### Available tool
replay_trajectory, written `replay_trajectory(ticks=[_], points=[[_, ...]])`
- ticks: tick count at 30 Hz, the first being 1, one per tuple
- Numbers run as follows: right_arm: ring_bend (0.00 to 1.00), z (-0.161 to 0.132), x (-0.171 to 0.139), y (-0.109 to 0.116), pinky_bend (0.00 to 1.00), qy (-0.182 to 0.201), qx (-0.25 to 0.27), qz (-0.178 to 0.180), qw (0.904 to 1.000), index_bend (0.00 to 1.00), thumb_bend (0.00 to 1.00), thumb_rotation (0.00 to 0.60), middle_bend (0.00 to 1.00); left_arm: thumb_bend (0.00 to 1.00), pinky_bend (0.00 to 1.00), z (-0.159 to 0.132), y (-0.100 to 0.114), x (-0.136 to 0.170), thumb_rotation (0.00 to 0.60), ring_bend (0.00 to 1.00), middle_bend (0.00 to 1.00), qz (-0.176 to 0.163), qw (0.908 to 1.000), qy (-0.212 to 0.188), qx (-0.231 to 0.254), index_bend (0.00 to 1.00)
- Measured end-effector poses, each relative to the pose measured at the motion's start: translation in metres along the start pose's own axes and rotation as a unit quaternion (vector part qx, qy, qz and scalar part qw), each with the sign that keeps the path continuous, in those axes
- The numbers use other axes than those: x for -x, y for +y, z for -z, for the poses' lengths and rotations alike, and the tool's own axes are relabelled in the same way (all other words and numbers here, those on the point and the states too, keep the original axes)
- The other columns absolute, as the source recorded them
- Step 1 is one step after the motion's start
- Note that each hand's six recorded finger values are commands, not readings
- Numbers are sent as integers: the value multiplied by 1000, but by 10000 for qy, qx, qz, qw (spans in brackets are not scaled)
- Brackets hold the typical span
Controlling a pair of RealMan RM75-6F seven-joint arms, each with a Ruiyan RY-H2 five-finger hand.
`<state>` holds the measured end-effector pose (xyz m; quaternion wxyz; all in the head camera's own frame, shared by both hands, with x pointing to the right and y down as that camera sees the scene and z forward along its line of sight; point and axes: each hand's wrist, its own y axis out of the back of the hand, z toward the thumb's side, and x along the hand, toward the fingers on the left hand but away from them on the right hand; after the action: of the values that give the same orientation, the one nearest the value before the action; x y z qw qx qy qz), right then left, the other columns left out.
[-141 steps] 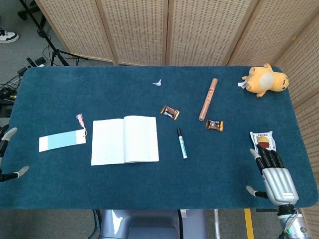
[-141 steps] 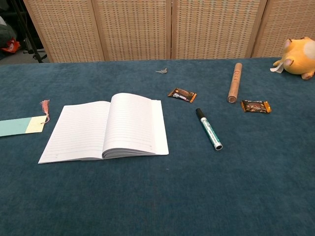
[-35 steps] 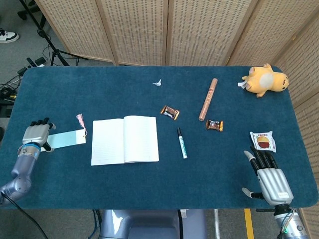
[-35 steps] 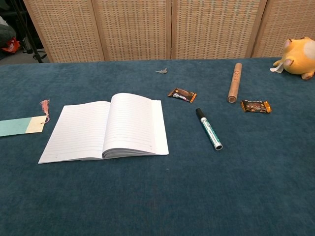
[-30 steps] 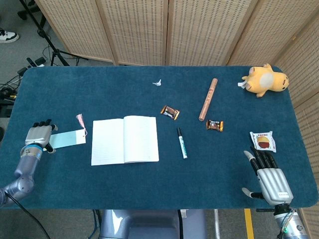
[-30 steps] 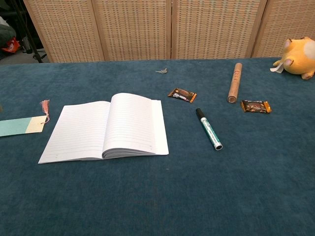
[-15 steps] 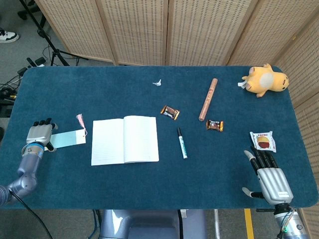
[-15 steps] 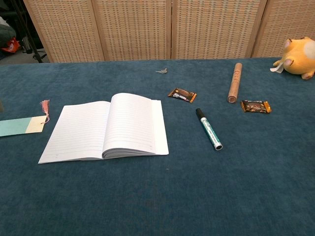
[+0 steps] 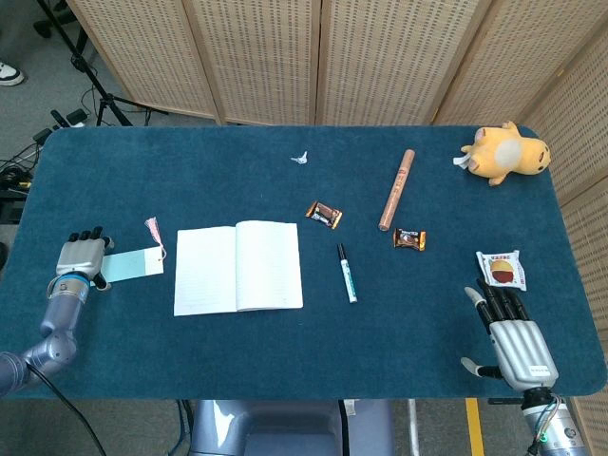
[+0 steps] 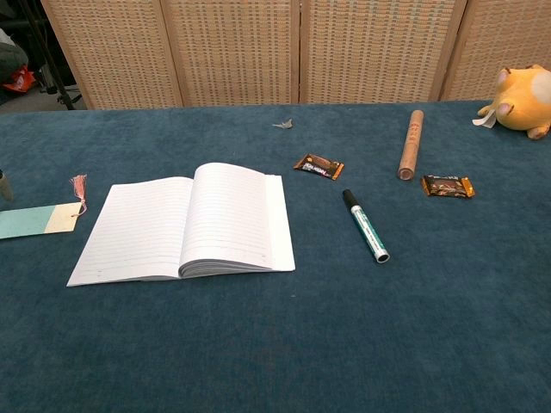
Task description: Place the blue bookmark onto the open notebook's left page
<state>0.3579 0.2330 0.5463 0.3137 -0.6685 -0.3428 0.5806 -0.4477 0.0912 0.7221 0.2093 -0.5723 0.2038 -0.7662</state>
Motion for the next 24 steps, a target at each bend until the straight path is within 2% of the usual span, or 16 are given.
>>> replay_trajectory(ticks=[24], points=[[0, 0, 0, 0, 11, 0, 16, -5, 10000, 0, 105, 600, 0, 172, 0, -5, -5, -3, 600, 0, 0, 1, 10000, 18, -81, 267]])
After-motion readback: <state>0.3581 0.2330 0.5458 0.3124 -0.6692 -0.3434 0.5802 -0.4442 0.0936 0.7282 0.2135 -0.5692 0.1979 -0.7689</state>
